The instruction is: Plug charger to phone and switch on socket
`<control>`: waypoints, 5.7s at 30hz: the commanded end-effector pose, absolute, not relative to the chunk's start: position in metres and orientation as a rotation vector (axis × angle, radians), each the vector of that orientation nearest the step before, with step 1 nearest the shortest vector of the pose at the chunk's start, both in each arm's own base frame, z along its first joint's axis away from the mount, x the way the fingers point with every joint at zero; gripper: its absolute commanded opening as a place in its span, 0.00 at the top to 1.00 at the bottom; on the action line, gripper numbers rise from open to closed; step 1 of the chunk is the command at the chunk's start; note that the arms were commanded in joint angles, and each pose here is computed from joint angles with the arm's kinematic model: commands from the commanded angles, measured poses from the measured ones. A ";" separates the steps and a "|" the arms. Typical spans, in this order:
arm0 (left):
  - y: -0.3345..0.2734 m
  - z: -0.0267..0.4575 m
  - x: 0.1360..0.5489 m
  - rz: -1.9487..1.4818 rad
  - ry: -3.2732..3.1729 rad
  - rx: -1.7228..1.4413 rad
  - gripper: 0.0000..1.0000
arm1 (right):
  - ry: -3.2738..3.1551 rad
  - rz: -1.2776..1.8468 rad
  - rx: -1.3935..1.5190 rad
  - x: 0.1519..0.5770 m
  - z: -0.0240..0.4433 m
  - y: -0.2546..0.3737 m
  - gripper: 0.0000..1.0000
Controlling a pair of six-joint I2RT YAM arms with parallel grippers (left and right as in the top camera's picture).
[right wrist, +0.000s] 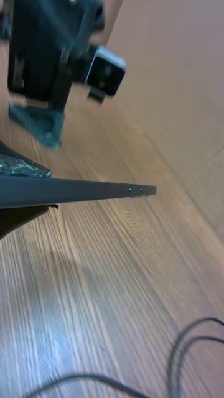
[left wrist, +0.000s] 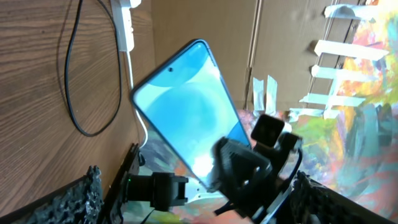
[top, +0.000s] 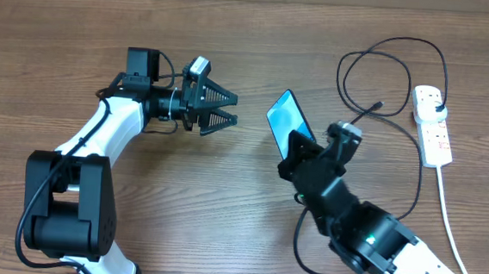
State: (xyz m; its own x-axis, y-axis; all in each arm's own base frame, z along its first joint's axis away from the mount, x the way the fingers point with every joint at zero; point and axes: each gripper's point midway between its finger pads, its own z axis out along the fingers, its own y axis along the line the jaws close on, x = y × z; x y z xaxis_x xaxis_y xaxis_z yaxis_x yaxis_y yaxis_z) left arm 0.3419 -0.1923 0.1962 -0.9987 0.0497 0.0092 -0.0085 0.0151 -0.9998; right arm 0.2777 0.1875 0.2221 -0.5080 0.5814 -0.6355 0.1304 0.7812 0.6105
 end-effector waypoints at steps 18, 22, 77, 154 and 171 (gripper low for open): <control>-0.160 0.360 0.266 2.501 -2.521 -0.862 0.00 | 1.940 0.972 0.844 0.303 0.255 0.178 0.96; -0.160 0.362 0.262 2.499 -2.518 -0.848 0.00 | 1.938 0.989 0.838 0.304 0.257 0.180 0.96; -0.138 0.270 0.299 1.888 -2.928 0.159 0.00 | 1.814 1.099 0.832 0.316 0.287 0.180 0.96; -0.193 0.239 0.341 1.593 -2.462 1.186 0.76 | 2.199 1.897 1.218 0.296 0.238 0.305 0.96; -0.192 0.238 0.345 1.593 -2.494 1.208 0.95 | 2.213 1.874 1.239 0.298 0.229 0.306 0.91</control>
